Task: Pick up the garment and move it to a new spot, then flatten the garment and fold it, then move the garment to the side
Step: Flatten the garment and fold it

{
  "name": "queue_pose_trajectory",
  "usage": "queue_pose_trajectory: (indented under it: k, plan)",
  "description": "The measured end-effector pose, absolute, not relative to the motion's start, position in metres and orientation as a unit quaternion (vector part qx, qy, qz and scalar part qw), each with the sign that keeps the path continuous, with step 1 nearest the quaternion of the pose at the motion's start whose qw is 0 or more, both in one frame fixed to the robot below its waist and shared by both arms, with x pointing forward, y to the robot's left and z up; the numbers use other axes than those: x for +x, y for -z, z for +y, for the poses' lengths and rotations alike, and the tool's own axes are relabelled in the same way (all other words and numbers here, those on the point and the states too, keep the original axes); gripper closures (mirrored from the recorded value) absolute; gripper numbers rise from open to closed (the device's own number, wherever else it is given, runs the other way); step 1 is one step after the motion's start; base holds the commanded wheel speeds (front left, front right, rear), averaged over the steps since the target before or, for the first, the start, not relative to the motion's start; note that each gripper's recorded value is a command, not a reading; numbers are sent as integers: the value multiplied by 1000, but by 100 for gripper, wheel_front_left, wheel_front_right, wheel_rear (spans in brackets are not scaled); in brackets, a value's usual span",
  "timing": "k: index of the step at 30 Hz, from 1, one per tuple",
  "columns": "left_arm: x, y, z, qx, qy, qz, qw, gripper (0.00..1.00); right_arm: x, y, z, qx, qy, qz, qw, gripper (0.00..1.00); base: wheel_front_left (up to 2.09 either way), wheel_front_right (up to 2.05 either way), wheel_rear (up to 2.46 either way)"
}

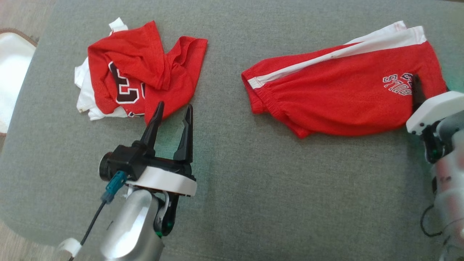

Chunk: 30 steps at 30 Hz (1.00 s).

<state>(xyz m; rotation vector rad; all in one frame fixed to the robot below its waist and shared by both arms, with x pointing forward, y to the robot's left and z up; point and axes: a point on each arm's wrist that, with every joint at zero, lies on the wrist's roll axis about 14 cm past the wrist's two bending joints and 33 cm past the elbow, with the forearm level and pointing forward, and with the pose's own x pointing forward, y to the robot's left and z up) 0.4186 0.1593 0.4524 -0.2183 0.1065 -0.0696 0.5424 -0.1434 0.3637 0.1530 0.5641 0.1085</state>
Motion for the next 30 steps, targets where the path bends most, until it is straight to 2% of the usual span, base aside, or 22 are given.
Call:
queue_pose_trajectory:
  k: [7, 9, 18, 24, 30]
  plan:
    - [425, -451, 156, -112, 39, 55, 991, 0, 555, -360, -135, 61, -68, 291, 952, 0, 0, 0, 0]
    - [425, -449, 153, -113, 41, 58, 991, 0, 555, -358, -131, 57, -74, 296, 950, 100, 0, 0, 0]
    - [427, -454, 145, -117, 50, 52, 991, 0, 552, -368, -139, 56, -72, 280, 956, 100, 0, 0, 0]
    - [427, -466, 131, -122, 72, 37, 989, 0, 553, -405, -185, 67, -26, 214, 974, 100, 0, 0, 0]
    - [426, -483, 110, -121, 104, 15, 987, 0, 519, -414, -242, 85, 37, 185, 978, 100, 0, 0, 0]
